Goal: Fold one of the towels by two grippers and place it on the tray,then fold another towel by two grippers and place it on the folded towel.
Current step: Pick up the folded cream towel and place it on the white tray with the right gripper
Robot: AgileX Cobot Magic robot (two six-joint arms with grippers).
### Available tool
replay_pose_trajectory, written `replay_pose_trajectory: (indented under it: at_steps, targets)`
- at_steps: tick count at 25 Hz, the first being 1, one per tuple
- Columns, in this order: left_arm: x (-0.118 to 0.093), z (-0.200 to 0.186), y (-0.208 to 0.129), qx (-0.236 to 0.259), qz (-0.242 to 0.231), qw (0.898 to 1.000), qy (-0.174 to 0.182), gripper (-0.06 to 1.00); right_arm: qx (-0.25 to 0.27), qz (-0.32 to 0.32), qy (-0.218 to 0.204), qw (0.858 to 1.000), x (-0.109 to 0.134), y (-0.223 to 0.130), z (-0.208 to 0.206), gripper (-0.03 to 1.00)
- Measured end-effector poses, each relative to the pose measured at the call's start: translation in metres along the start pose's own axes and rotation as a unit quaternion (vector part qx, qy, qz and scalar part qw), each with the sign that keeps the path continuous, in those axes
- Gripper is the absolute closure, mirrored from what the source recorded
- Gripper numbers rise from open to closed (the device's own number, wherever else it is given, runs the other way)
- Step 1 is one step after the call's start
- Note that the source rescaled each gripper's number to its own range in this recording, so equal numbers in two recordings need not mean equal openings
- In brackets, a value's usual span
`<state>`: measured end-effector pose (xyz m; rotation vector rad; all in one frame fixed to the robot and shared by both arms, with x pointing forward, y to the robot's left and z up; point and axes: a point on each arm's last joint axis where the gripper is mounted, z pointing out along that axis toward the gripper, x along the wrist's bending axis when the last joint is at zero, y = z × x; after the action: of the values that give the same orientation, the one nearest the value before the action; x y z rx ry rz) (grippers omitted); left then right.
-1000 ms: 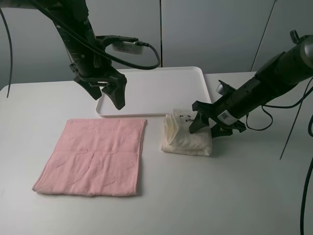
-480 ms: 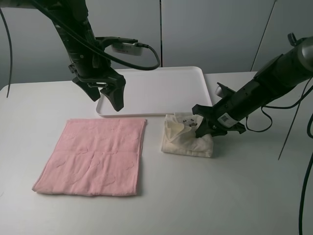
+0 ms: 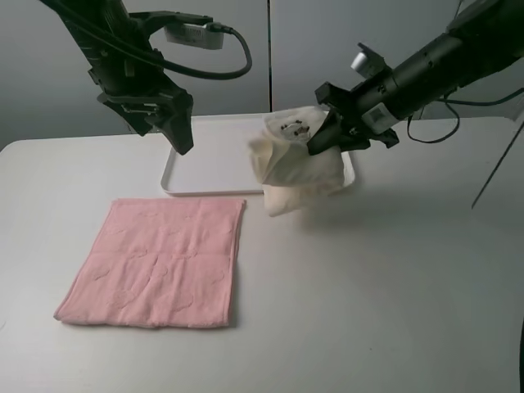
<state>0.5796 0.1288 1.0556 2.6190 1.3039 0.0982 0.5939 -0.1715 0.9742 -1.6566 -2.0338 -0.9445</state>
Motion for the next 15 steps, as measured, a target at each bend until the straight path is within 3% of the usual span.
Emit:
replay_pose_trajectory:
  at_steps: [6,15]
  targets:
    - [0.001,-0.009,-0.002,-0.008,0.002,1.000,0.011,-0.05,-0.015,0.001,0.034,0.999,0.020,0.043,-0.011,0.86]
    - [0.001,-0.010,0.000,-0.019,0.003,1.000,0.014,-0.05,-0.030,0.015,0.111,0.993,0.034,0.095,0.028,0.86]
